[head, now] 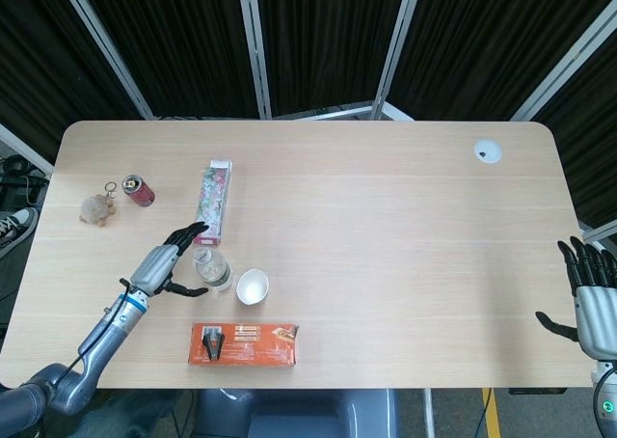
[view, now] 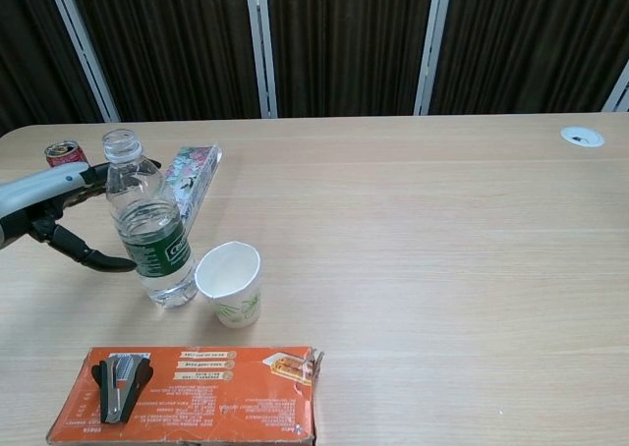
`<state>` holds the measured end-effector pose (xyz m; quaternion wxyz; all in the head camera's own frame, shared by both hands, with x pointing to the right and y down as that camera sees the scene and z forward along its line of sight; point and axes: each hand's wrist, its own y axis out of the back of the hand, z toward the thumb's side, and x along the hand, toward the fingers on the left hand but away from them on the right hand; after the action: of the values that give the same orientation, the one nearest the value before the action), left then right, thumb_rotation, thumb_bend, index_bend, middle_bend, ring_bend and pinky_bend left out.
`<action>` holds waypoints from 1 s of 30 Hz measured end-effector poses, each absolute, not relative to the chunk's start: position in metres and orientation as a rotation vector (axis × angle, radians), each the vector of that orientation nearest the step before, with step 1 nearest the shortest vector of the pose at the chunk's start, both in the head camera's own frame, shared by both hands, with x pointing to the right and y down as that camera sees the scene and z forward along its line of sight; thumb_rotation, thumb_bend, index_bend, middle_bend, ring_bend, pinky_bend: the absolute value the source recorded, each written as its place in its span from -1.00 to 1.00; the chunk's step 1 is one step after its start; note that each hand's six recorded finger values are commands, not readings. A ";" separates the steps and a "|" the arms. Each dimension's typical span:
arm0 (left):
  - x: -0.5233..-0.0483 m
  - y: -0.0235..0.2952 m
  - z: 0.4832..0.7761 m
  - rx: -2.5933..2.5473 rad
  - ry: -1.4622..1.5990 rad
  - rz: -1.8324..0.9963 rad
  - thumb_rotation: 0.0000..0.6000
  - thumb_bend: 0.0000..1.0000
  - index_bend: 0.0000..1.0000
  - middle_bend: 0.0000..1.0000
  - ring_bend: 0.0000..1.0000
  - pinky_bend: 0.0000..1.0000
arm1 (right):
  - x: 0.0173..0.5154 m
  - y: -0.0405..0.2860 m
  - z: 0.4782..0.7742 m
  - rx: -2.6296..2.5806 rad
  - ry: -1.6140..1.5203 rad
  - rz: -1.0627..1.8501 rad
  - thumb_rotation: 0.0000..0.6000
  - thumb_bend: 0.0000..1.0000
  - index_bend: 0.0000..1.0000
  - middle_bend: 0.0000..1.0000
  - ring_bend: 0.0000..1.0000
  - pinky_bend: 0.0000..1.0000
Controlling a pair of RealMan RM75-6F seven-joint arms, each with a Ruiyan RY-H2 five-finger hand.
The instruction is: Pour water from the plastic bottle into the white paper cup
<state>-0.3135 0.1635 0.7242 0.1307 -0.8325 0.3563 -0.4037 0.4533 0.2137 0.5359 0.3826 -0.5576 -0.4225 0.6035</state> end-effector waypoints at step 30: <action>-0.272 0.160 0.755 -2.677 1.188 -0.942 1.00 -0.06 -0.10 -0.18 -0.44 -0.36 | 0.460 0.212 0.546 -1.399 -1.078 1.586 1.00 -1.00 -1.00 -1.00 -1.00 -1.00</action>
<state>-0.2724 0.1602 0.7553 0.0324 -0.8697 0.3859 -0.3061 0.4599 0.2116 0.5459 0.3745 -0.5466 -0.4211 0.6194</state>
